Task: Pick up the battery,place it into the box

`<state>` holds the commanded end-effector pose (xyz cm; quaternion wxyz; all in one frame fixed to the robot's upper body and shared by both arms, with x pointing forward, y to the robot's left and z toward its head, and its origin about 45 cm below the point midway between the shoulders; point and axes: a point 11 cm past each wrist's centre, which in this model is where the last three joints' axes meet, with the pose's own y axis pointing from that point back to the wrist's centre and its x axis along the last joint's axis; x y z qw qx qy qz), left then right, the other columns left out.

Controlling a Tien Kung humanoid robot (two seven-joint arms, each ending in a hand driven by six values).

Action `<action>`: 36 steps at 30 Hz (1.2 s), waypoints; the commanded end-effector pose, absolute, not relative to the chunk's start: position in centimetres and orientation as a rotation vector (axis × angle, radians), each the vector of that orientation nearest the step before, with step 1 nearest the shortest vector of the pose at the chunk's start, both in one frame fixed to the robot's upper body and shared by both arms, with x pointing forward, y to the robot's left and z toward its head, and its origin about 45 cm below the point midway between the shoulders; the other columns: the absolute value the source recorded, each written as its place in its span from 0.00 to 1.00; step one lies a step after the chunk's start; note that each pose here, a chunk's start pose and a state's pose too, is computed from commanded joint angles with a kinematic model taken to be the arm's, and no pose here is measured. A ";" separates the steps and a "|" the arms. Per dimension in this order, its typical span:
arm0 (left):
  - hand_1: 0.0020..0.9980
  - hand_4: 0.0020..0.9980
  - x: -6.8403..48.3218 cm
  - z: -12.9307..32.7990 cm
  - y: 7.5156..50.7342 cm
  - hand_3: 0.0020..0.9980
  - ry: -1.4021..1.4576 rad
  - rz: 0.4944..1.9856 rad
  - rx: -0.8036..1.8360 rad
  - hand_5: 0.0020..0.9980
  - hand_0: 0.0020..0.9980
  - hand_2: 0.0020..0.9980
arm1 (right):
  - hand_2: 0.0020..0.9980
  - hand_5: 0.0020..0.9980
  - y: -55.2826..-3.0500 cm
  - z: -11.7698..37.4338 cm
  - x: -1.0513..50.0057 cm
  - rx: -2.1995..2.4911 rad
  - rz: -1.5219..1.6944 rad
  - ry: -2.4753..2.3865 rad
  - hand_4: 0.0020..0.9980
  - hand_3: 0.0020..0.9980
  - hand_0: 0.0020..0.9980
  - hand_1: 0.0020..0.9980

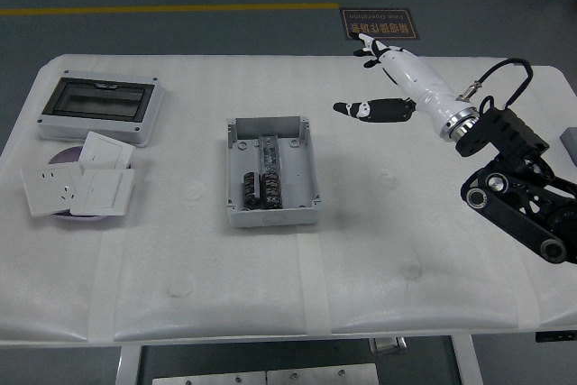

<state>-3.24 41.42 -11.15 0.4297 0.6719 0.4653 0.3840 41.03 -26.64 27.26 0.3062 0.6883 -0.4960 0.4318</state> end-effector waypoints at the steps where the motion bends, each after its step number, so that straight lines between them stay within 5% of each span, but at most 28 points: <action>1: 0.67 0.52 -3.3 -11.1 41.5 0.55 1.163 0.959 1.678 0.26 0.69 0.41 | 0.83 0.55 -27.5 27.2 40.9 1.807 1.132 -1.313 0.95 1.00 0.96 0.74; 10: 0.67 0.51 -4.1 -11.1 41.1 0.56 1.191 0.934 1.679 0.26 0.69 0.43 | 0.83 0.54 -33.2 26.5 39.8 1.793 0.963 -1.460 0.95 1.00 0.95 0.74; 36: 0.67 0.57 -5.2 -11.3 40.2 0.55 1.223 0.903 1.675 0.23 0.70 0.46 | 0.84 0.53 -35.6 25.8 38.9 1.931 0.636 -1.963 0.93 1.00 0.91 0.76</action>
